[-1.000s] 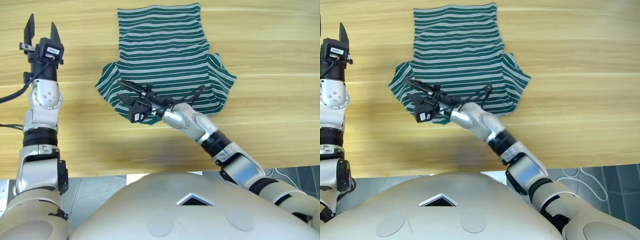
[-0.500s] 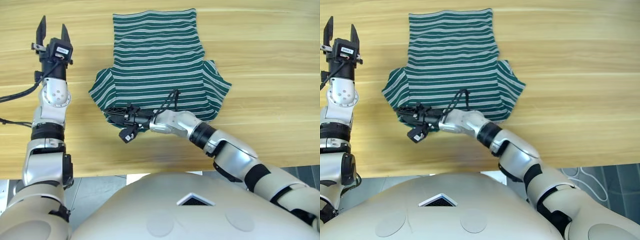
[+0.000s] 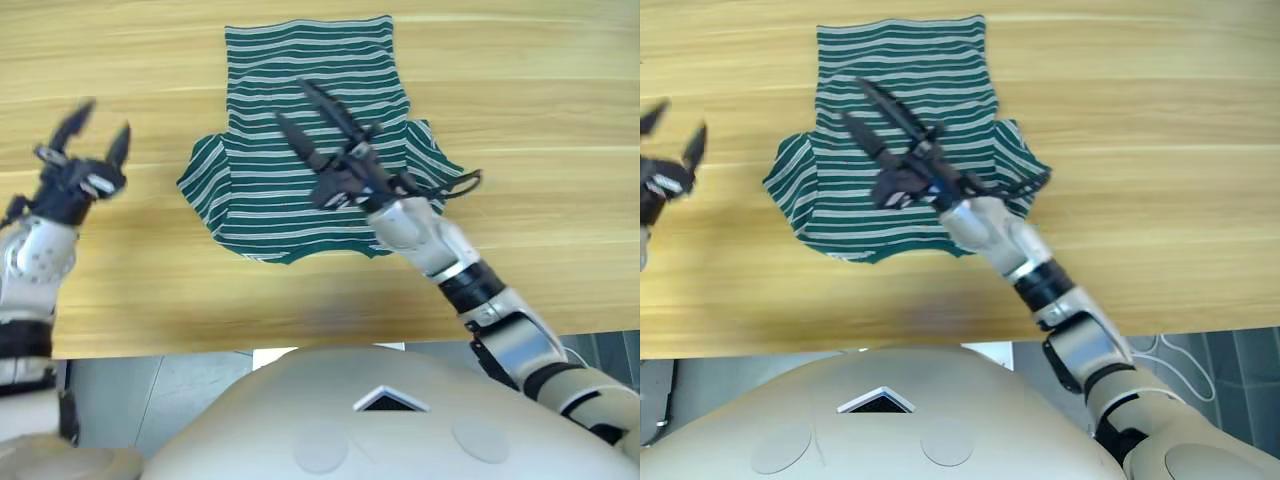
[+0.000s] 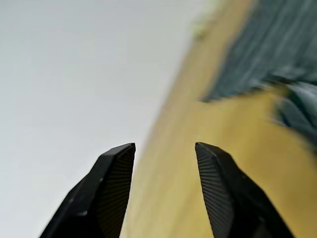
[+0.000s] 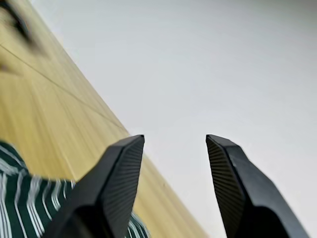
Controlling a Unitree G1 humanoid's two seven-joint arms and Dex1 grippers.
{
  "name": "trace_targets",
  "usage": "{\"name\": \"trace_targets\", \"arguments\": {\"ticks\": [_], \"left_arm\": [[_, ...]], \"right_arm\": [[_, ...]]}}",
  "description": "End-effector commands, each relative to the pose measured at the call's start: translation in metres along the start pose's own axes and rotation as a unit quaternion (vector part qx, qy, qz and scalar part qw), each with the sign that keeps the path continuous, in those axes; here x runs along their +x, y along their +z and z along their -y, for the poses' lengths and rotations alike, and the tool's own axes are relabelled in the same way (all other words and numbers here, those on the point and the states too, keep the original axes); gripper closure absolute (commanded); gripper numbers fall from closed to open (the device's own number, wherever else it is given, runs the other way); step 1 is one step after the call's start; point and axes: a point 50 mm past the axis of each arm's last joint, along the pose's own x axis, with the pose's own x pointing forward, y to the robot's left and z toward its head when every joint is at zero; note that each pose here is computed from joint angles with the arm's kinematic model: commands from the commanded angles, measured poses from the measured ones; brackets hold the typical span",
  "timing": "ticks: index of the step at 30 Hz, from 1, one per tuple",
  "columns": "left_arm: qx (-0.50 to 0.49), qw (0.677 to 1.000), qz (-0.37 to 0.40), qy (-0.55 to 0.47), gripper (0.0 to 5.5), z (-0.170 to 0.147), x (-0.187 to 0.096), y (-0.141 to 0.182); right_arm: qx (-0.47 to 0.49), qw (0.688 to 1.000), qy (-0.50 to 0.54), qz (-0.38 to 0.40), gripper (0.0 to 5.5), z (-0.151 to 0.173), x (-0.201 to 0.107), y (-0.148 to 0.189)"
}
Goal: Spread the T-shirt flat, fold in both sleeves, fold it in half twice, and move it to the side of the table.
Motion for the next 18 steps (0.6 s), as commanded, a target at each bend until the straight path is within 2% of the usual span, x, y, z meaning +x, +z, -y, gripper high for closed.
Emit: {"name": "trace_targets", "arguments": {"ticks": [1,4,7,15,18], "left_arm": [[0.028,0.988,-0.004,-0.15,3.27,0.037,-0.02,0.016],[0.067,0.981,-0.027,-0.181,3.27,0.047,-0.023,0.026],[0.093,0.977,-0.056,-0.184,3.27,0.048,-0.019,0.023],[0.113,0.977,-0.02,-0.178,3.27,0.059,0.022,0.027],[0.103,0.978,-0.015,-0.179,3.27,0.062,0.028,0.027]], "right_arm": [[-0.023,0.999,-0.03,-0.029,3.2,0.031,0.003,-0.016],[-0.062,0.996,-0.05,-0.045,3.2,0.053,0.006,-0.027],[-0.075,0.994,-0.059,-0.055,3.2,0.062,0.002,-0.031],[-0.087,0.992,-0.047,-0.083,3.2,0.054,-0.014,-0.038],[-0.09,0.991,-0.046,-0.089,3.2,0.053,-0.016,-0.04]]}}
